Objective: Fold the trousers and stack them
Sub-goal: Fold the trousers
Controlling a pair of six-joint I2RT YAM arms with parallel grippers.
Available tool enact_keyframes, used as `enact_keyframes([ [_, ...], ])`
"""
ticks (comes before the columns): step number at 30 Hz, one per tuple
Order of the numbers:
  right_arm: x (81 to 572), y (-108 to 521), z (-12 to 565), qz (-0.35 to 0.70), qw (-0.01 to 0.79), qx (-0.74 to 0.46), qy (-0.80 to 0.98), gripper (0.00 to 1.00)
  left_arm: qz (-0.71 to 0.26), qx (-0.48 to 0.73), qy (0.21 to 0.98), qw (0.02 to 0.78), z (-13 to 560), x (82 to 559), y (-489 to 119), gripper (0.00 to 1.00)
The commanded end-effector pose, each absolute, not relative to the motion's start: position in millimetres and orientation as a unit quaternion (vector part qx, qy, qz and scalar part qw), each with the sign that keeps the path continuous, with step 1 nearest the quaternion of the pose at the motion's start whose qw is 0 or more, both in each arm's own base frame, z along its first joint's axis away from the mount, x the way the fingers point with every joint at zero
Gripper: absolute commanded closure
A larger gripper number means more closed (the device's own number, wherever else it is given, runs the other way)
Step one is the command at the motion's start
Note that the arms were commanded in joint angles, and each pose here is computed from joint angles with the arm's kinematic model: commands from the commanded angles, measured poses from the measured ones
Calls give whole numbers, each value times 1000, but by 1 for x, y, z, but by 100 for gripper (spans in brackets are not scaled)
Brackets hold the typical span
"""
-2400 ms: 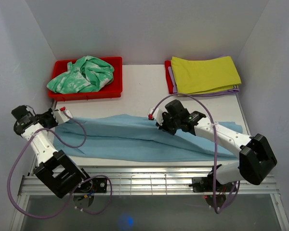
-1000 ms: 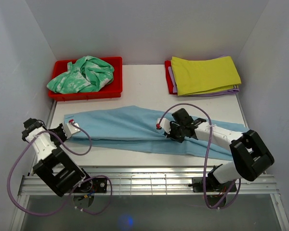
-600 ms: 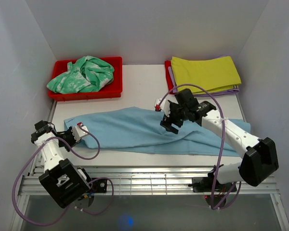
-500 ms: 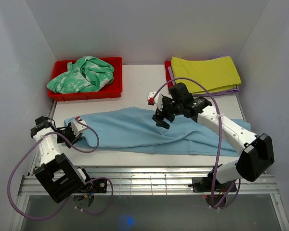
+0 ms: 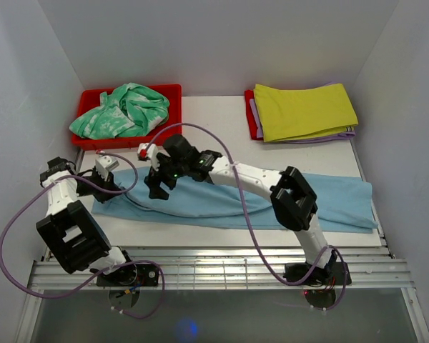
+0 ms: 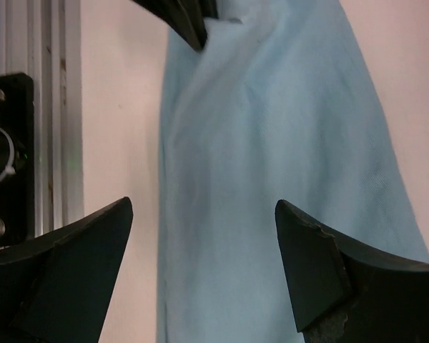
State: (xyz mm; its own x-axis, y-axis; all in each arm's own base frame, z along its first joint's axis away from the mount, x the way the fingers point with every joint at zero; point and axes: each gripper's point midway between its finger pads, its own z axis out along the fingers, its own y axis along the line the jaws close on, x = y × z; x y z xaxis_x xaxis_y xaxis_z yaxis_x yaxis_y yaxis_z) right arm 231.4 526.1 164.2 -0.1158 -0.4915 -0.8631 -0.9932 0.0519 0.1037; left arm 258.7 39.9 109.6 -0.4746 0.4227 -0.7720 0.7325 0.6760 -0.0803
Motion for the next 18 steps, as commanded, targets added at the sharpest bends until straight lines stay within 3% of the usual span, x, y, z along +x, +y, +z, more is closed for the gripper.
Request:
enact_keyframes([
  [1,223,587,202,421,401,-534,614,12,-224,328,824,404,123,269,33,100],
  [4,222,618,205,431,432,-520,598,6,-229,324,824,405,122,268,32,100],
  [9,233,640,190,412,465,-493,610,7,-236,328,823,399,123,262,28,100],
  [14,248,650,173,398,489,-473,616,17,-255,322,818,403,129,258,20,100],
  [16,249,652,166,395,489,-477,614,28,-264,312,820,402,130,258,19,100],
  [17,249,652,161,390,488,-482,614,27,-271,305,821,399,129,259,19,100],
  [18,249,650,157,379,491,-488,614,16,-273,296,824,399,132,262,20,100],
])
